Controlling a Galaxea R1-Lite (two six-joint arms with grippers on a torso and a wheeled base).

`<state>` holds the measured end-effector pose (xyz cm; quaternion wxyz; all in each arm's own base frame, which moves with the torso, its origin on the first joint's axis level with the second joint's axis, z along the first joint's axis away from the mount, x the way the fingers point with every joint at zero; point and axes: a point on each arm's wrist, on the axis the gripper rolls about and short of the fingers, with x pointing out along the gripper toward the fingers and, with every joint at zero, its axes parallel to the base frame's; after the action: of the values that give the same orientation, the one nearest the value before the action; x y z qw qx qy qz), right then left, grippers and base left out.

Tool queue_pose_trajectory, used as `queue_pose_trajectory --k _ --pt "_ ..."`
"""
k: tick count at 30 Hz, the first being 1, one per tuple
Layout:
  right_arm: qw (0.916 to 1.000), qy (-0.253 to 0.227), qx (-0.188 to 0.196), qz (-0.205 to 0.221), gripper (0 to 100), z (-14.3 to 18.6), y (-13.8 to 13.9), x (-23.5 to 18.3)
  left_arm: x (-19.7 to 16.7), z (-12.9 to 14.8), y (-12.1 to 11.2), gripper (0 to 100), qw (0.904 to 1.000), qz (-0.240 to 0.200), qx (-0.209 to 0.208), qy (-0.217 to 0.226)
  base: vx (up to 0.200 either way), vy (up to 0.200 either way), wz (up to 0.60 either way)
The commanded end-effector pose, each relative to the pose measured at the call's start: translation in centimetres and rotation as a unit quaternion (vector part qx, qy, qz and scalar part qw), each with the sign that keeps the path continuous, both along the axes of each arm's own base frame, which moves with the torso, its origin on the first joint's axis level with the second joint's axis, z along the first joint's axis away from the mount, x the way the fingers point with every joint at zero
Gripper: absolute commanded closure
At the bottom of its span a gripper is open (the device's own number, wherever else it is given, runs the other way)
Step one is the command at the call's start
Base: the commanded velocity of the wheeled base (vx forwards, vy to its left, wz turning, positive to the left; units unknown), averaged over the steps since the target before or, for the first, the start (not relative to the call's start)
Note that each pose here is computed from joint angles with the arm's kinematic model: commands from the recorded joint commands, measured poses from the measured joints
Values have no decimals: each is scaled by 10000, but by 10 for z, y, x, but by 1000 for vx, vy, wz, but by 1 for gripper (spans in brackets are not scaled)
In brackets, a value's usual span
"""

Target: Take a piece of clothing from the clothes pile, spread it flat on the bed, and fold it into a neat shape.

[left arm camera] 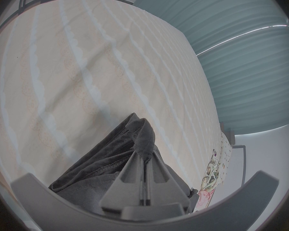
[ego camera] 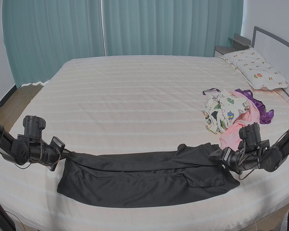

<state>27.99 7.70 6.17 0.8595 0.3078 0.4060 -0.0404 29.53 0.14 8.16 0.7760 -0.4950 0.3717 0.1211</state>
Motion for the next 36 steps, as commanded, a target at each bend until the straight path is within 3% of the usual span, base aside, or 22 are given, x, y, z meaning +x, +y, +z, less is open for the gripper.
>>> queue_pose_trajectory --k 1,5,18,19,36 --pt "9999 -37 -28 152 0 -4 1 4 0 -1 0 100 10000 -3 -6 16 0 0 0" --pt "9988 -178 44 444 0 -7 3 8 0 -1 0 100 10000 -3 -6 16 0 0 0" --pt "9992 -202 -10 343 0 -19 -4 22 0 -1 0 100 10000 -3 5 7 0 0 0" --pt "9994 -202 -11 290 100 -20 -7 23 0 -1 0 100 10000 -3 5 15 0 0 0" --pt "9985 -445 238 231 100 -6 -14 28 1 -1 1 100 10000 10 11 0 0 0 0"
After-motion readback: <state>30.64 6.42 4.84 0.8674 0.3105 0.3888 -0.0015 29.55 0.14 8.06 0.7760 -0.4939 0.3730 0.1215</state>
